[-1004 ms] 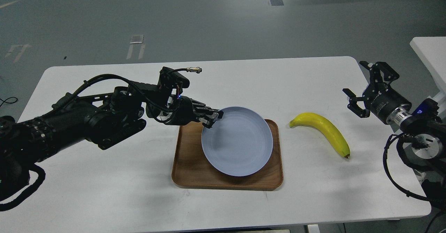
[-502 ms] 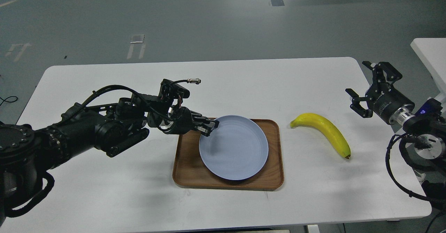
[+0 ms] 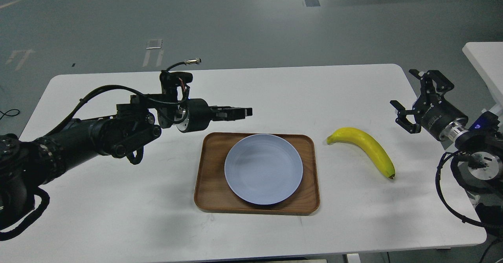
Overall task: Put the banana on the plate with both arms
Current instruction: 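Release the plate and withdraw the left gripper away from the tray, then move the right gripper down to the middle of the yellow banana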
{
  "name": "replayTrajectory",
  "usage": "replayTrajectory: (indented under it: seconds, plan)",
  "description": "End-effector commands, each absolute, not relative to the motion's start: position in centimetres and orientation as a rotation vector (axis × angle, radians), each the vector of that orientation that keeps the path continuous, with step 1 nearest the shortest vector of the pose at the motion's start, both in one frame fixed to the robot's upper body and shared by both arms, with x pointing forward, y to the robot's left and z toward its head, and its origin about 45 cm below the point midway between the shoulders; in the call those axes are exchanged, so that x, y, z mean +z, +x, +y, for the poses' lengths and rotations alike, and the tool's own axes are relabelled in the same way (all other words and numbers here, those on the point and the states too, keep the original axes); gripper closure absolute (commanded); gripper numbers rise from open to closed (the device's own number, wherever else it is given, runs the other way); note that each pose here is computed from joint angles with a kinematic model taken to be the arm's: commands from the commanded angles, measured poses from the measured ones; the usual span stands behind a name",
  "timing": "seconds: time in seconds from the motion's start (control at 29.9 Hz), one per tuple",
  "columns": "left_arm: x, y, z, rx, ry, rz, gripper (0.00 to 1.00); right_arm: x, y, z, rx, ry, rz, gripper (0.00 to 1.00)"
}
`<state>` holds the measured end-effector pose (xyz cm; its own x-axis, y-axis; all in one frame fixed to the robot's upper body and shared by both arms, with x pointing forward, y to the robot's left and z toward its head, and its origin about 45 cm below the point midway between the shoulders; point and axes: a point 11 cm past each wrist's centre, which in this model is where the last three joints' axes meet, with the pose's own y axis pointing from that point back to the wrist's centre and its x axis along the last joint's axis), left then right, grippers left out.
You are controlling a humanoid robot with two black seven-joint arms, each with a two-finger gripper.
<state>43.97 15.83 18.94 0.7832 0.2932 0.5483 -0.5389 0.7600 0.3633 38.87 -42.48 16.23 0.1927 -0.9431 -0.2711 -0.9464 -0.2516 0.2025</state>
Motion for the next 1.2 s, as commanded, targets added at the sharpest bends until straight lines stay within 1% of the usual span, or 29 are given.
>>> replayTrajectory:
  seconds: [0.0,0.03,0.07,0.13,0.2,0.27,0.33,0.4,0.57,0.7,0.74,0.8,0.87,1.0,1.07,1.17]
  plan:
    - [20.2,44.8,20.0,0.711,0.351,-0.232,0.02,16.2,38.9,-42.4,0.536,-2.425,1.915,0.0]
    - [19.9,44.7,22.4,0.795,0.29,-0.128,0.02,16.1,38.8,-42.4,0.531,-2.442,1.915,0.0]
    - [19.9,44.7,22.4,0.796,0.289,-0.127,0.02,16.1,38.8,-42.4,0.531,-2.442,1.915,0.0]
    - [20.0,44.5,25.6,0.921,0.125,0.053,0.02,15.9,38.7,-42.1,0.509,-2.51,1.905,0.0]
    - [19.1,43.6,28.0,0.988,0.024,0.167,0.02,15.8,38.6,-42.0,0.487,-2.567,1.896,0.0]
    - [18.7,42.7,30.3,1.038,-0.071,0.241,0.02,16.2,38.5,-42.4,0.447,-2.62,1.901,0.0]
    - [18.5,42.4,31.7,1.076,-0.117,0.264,0.02,16.6,38.4,-43.0,0.407,-2.672,1.909,0.0]
    - [17.7,41.7,33.4,1.135,-0.148,0.289,0.02,17.2,38.2,-43.3,0.289,-2.857,1.883,0.0]
    - [17.3,41.3,33.9,1.146,-0.147,0.296,0.02,20.4,39.8,-43.3,-0.086,-3.202,1.775,0.0]
    - [17.5,41.5,33.6,1.141,-0.156,0.296,0.02,22.3,40.5,-41.5,-0.437,-3.488,1.538,0.0]
    - [17.5,41.5,33.5,1.141,-0.156,0.297,0.02,22.3,40.4,-41.0,-0.5,-3.552,1.465,0.0]
    - [17.5,41.5,33.4,1.138,-0.158,0.297,0.02,21.8,39.8,-39.0,-0.759,-3.77,1.144,0.0]
    - [17.6,41.5,33.5,1.138,-0.155,0.294,0.02,21.2,39.3,-38.9,-0.899,-3.894,0.964,0.0]
    - [17.6,41.5,33.5,1.137,-0.152,0.292,0.02,20.7,39.0,-39.2,-1.079,-4.035,0.724,0.0]
    - [17.5,41.4,33.5,1.136,-0.152,0.294,0.02,19.9,38.6,-39.4,-1.235,-4.134,0.466,0.0]
    - [17.5,41.4,33.5,1.135,-0.153,0.294,0.02,18.8,38.3,-38.9,-1.289,-4.179,0.275,0.0]
